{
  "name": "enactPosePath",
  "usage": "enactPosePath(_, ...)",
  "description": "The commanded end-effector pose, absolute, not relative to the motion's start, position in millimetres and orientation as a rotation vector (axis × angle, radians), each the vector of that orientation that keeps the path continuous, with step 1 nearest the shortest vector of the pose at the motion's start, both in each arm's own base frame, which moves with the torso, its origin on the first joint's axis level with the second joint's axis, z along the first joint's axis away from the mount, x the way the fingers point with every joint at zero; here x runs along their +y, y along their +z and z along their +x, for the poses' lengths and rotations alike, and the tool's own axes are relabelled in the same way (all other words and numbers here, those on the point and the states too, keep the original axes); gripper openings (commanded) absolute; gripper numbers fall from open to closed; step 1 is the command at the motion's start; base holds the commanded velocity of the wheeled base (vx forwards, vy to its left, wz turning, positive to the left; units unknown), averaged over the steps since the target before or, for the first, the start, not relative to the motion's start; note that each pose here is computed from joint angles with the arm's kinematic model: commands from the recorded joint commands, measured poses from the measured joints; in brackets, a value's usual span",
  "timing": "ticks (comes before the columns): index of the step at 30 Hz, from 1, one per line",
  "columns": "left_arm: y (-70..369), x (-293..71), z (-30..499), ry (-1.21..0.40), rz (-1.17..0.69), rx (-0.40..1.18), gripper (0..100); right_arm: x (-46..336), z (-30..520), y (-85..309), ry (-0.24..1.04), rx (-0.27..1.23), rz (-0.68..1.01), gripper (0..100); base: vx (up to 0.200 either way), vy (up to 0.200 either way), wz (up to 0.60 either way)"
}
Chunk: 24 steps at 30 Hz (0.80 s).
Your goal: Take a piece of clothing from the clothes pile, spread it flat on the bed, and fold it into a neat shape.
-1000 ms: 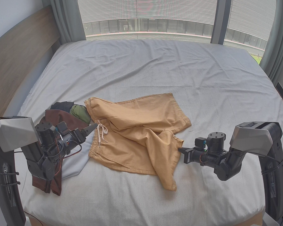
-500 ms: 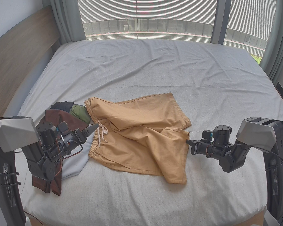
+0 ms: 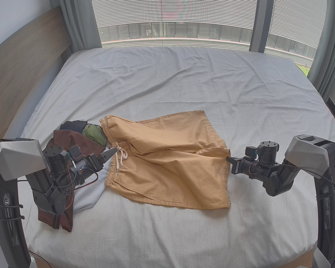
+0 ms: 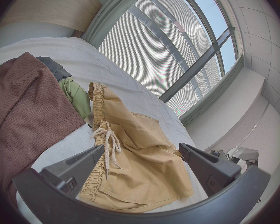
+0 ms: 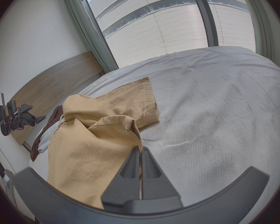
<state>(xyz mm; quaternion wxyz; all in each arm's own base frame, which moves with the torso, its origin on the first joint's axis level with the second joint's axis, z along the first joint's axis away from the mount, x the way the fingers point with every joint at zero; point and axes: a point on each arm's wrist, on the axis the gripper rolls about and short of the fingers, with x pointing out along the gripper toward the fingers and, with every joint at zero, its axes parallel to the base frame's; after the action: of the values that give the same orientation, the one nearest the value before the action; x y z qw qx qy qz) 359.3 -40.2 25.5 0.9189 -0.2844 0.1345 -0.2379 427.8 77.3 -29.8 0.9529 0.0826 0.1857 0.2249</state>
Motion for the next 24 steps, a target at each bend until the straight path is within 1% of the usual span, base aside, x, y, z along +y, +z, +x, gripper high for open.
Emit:
enactPosePath(1,24,-40,358,-0.487,-0.587,0.283,100,78,430,-28,0.459,0.366,0.167,0,0.0,0.0,0.0)
enactPosePath(5,24,-40,357,-0.484,-0.587,0.286,100,79,431,-26,0.46,0.357,0.166,0,0.0,0.0,0.0)
enactPosePath(6,23,-40,357,-0.485,-0.588,0.289,100,79,432,-25,0.458,0.354,0.165,100,0.0,0.0,0.0)
enactPosePath(9,22,-37,355,-0.477,-0.589,0.296,100,77,432,-23,0.453,0.349,0.166,100,0.0,0.0,0.0)
enactPosePath(14,18,-31,348,-0.452,-0.594,0.323,100,69,424,-2,0.44,0.317,0.167,100,0.0,0.0,0.0)
enactPosePath(16,12,-25,343,-0.433,-0.577,0.345,100,71,410,12,0.451,0.313,0.172,100,0.0,0.0,0.0)
enactPosePath(20,4,-16,338,-0.408,-0.564,0.372,100,74,384,21,0.469,0.322,0.189,100,0.0,0.0,0.0)
enactPosePath(21,0,-15,336,-0.399,-0.568,0.389,100,82,371,23,0.489,0.331,0.222,100,0.0,0.0,0.0)
enactPosePath(22,0,-15,336,-0.399,-0.568,0.389,100,82,371,23,0.489,0.331,0.222,100,0.0,0.0,0.0)
enactPosePath(24,-7,-14,332,-0.388,-0.576,0.42,100,93,352,23,0.517,0.341,0.299,100,0.0,0.0,0.0)
